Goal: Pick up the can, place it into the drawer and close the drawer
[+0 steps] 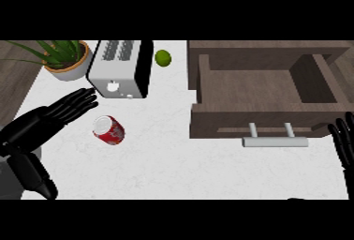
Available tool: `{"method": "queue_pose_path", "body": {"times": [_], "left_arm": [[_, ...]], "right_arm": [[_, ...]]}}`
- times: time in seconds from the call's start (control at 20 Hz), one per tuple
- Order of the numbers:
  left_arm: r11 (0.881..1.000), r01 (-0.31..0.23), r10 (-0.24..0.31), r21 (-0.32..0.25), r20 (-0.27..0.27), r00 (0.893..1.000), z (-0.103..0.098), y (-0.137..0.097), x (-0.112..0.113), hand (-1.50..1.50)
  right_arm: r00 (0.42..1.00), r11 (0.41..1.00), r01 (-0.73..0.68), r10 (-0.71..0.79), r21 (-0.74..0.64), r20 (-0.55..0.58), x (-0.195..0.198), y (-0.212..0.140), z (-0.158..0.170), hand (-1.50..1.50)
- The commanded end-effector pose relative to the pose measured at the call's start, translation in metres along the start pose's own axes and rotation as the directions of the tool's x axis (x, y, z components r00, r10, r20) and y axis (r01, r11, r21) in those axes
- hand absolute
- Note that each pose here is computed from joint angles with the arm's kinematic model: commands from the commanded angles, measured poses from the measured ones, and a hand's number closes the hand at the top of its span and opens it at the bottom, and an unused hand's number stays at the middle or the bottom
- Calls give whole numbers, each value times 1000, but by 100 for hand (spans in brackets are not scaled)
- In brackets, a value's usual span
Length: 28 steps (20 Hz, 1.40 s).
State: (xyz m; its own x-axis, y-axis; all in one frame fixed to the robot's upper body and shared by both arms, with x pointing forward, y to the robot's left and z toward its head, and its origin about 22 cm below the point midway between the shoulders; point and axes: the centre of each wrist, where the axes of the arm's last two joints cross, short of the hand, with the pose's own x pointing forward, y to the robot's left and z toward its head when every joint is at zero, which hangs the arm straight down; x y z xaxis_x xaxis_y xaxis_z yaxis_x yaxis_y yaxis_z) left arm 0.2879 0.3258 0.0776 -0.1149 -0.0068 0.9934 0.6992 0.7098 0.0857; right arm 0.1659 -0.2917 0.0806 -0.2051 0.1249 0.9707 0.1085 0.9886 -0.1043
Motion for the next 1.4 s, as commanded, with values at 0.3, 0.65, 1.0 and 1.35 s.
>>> {"method": "queue_pose_path", "body": {"times": [0.3,0.65,1.0,1.35], "left_arm": [[1000,-2,3,26,-22,1000,3,5,-34,-150],[999,6,-4,42,-39,999,-17,16,-67,-150],[997,20,-17,80,-38,999,2,29,-88,-150],[994,39,-31,102,-80,996,16,39,-111,-150]], "right_arm": [[1000,1000,4,-4,10,8,-7,0,5,-150],[1000,1000,1,-2,17,19,-15,-3,-1,-150],[1000,1000,-17,17,15,-12,-4,-6,-4,-150],[1000,1000,4,-4,17,8,-16,7,10,-150]]}}
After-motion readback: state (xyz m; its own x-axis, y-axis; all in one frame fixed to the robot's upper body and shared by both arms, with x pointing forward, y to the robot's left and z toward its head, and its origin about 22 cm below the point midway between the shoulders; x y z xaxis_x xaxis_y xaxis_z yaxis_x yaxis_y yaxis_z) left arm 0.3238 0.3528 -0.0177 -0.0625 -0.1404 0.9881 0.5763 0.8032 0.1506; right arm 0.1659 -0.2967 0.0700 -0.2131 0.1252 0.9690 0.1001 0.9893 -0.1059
